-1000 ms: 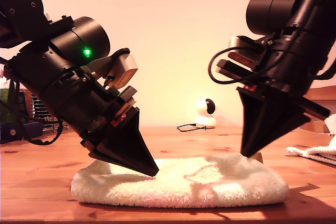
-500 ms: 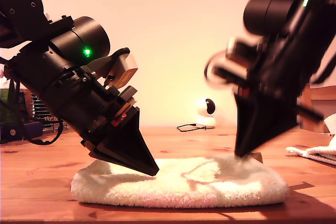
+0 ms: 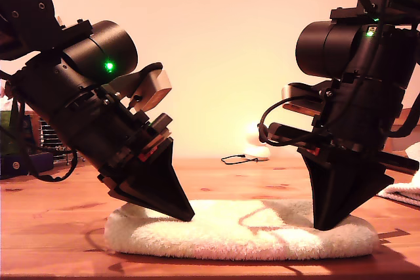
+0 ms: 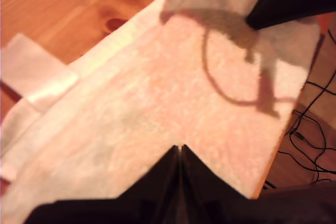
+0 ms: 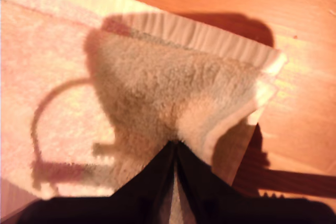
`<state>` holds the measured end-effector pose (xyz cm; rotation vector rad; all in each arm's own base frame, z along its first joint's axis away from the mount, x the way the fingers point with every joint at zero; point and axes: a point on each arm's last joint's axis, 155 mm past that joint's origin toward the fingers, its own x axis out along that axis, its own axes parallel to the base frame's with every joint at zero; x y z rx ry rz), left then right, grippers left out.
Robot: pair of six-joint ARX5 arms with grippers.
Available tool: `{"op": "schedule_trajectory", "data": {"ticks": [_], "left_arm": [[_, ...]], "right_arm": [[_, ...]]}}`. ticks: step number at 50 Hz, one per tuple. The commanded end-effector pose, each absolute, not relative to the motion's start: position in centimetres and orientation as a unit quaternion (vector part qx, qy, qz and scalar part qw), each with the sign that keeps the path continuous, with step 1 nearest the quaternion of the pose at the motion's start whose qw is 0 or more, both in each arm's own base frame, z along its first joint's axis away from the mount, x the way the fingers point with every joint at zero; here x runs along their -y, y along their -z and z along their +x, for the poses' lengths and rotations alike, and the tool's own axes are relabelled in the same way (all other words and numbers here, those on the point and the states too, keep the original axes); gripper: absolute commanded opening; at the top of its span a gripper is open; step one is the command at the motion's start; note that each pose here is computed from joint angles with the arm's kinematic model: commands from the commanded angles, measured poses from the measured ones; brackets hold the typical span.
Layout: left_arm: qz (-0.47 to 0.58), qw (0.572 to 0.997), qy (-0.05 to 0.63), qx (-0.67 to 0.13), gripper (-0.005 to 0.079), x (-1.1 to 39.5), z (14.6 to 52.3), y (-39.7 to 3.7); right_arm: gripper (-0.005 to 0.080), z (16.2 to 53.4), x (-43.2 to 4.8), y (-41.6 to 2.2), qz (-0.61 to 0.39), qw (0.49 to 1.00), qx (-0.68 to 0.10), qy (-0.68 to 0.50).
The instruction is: Fold the tea towel in front of you. After folding it, place it to the right side.
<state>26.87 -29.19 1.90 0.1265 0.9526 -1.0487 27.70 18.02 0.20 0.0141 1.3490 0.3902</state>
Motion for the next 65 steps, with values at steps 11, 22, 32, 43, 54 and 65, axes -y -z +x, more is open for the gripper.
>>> {"op": "schedule_trajectory", "data": {"ticks": [11, 22, 32, 43, 54, 65], "left_arm": [[0.049, 0.756, 0.474, -0.448, -0.0021, 29.3, 26.8, -1.4], [0.051, 0.758, 0.471, -0.448, -0.0021, 29.2, 26.9, -1.3], [0.050, 0.756, 0.464, -0.458, -0.0021, 29.0, 26.8, -0.6], [0.044, 0.742, 0.453, -0.492, -0.0021, 28.5, 26.2, 1.7], [0.041, 0.742, 0.449, -0.497, -0.0021, 28.5, 26.1, 1.8], [0.041, 0.743, 0.450, -0.493, -0.0021, 28.6, 26.2, 1.7]], "right_arm": [[0.0129, 29.3, -18.0, -2.4, -0.006, 0.777, -0.608, -0.163], [0.0263, 28.9, -17.8, -3.2, -0.008, 0.768, -0.621, -0.157], [0.0270, 28.1, -17.0, -2.9, -0.013, 0.756, -0.638, -0.147], [0.0319, 28.0, -16.4, -2.7, -0.006, 0.755, -0.643, -0.126], [0.0340, 28.0, -15.4, -2.5, -0.028, 0.755, -0.645, -0.110], [0.0354, 27.9, -14.6, -2.1, -0.028, 0.751, -0.653, -0.095]]}}
